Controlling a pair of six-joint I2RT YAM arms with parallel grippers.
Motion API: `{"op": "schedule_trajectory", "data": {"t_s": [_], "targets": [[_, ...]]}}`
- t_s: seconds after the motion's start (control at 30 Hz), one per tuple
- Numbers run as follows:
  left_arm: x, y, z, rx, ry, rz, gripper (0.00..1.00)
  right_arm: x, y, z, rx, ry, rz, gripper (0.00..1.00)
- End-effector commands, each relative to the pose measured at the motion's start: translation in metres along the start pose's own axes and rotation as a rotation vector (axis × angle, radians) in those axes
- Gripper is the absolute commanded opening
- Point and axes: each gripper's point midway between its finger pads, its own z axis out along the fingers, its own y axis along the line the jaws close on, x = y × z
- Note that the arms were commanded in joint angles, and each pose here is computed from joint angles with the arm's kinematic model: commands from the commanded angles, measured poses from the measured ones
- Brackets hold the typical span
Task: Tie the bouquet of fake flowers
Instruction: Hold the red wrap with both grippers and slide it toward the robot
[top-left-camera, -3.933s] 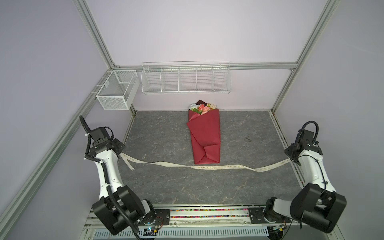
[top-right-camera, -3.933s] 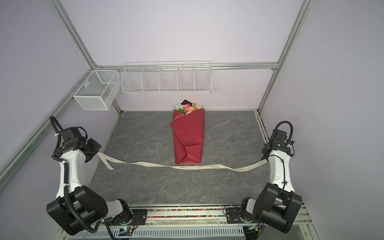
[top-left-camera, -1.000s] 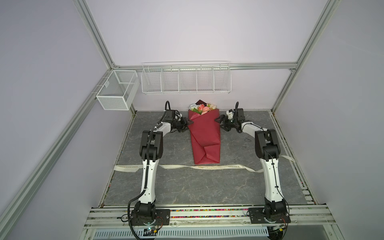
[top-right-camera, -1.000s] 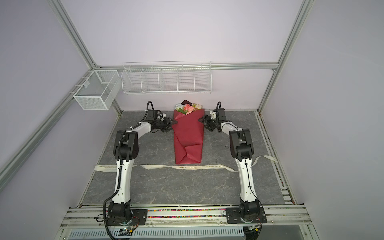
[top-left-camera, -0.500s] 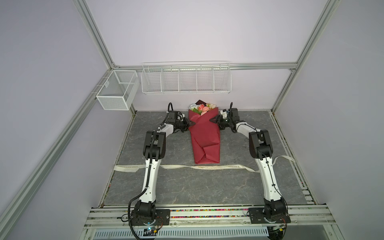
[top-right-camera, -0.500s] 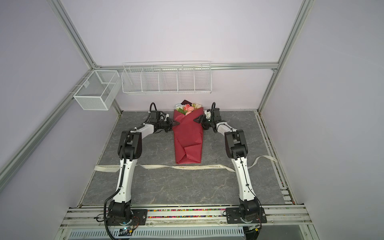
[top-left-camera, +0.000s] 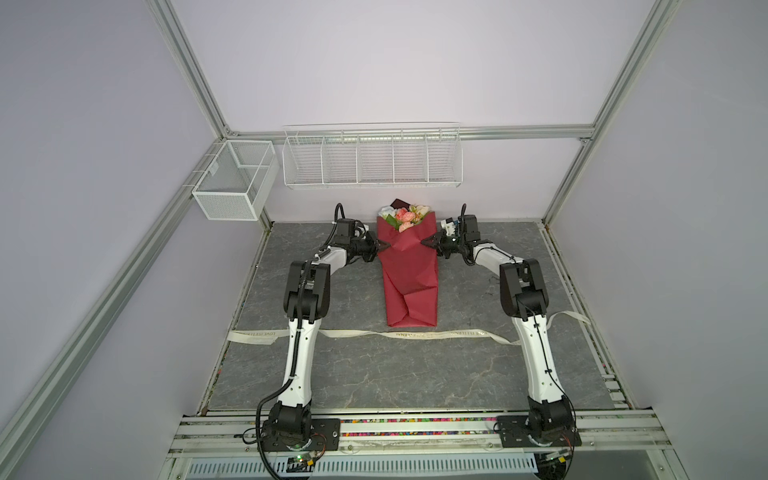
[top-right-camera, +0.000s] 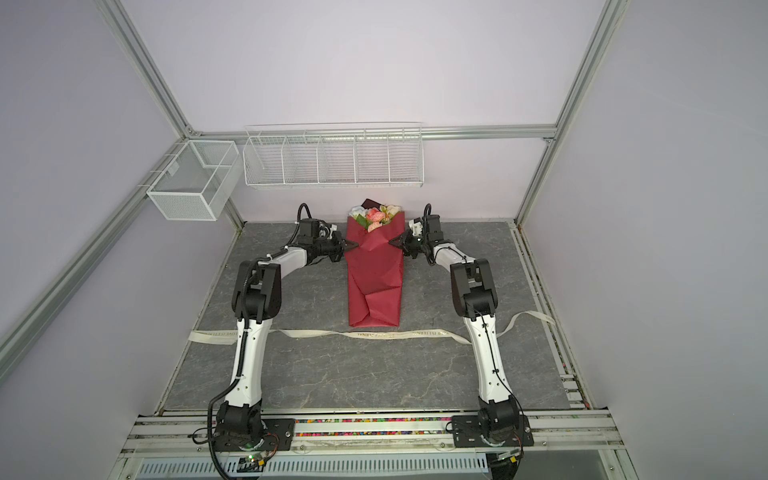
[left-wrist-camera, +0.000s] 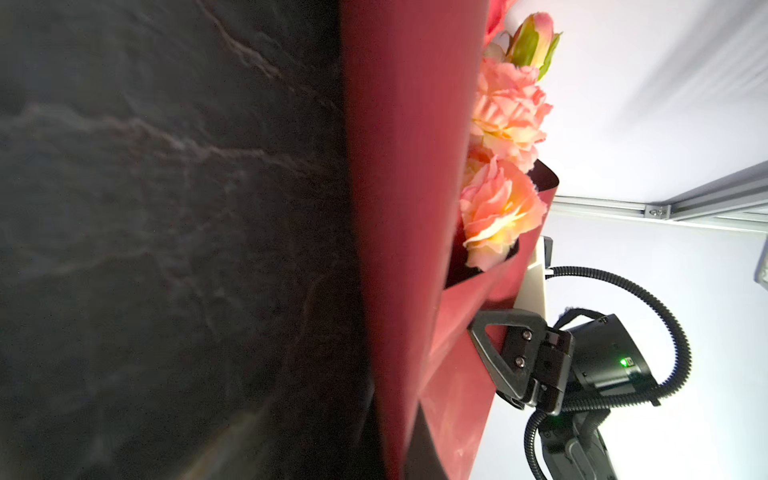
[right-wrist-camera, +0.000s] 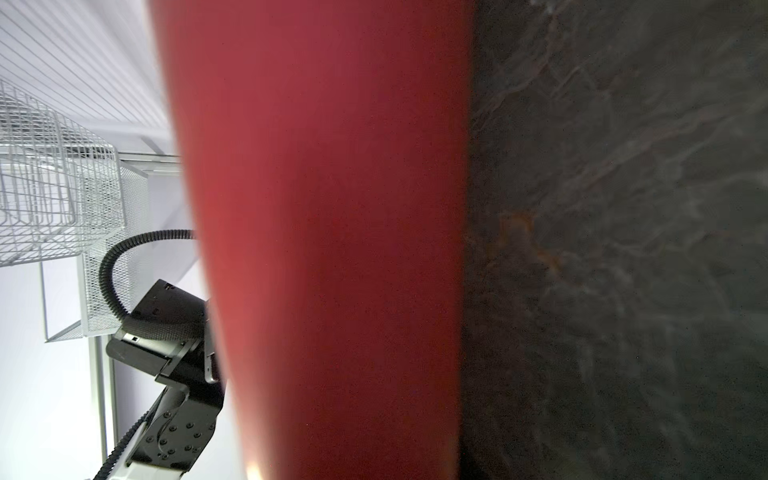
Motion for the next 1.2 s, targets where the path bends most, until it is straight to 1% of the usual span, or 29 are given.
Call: {"op": "schedule_trajectory", "data": {"t_s": [0.0, 0.17, 0.37, 0.6, 0.8, 1.0, 1.07, 1.17], "targets": [[0.001, -0.052, -0.019, 0.074, -0.034, 0.071, 0.0, -0.005, 0.064, -0.026, -0.101, -0.045, -0.082, 0.23], [0.015, -0.064, -0.032, 0.081, -0.038, 0.076, 0.0, 0.009, 0.078, -0.04, -0.128, -0.056, -0.084, 0.2], [0.043, -0.065, -0.051, 0.067, -0.042, 0.084, 0.0, 0.038, 0.085, -0.055, -0.134, -0.057, -0.082, 0.19], [0.086, -0.052, -0.075, 0.013, -0.044, 0.096, 0.0, 0.091, 0.082, -0.071, -0.102, -0.063, -0.08, 0.19], [0.129, -0.029, -0.087, -0.017, -0.021, 0.091, 0.0, 0.142, 0.061, -0.08, -0.047, -0.041, -0.084, 0.19], [0.167, -0.001, -0.094, -0.057, -0.007, 0.082, 0.0, 0.179, 0.036, -0.092, 0.012, -0.038, -0.085, 0.19], [0.176, 0.008, -0.094, -0.065, -0.006, 0.075, 0.0, 0.192, 0.021, -0.095, 0.034, -0.03, -0.066, 0.19], [0.185, 0.019, -0.092, -0.067, -0.008, 0.06, 0.0, 0.201, 0.008, -0.097, 0.057, -0.02, -0.057, 0.19]]}}
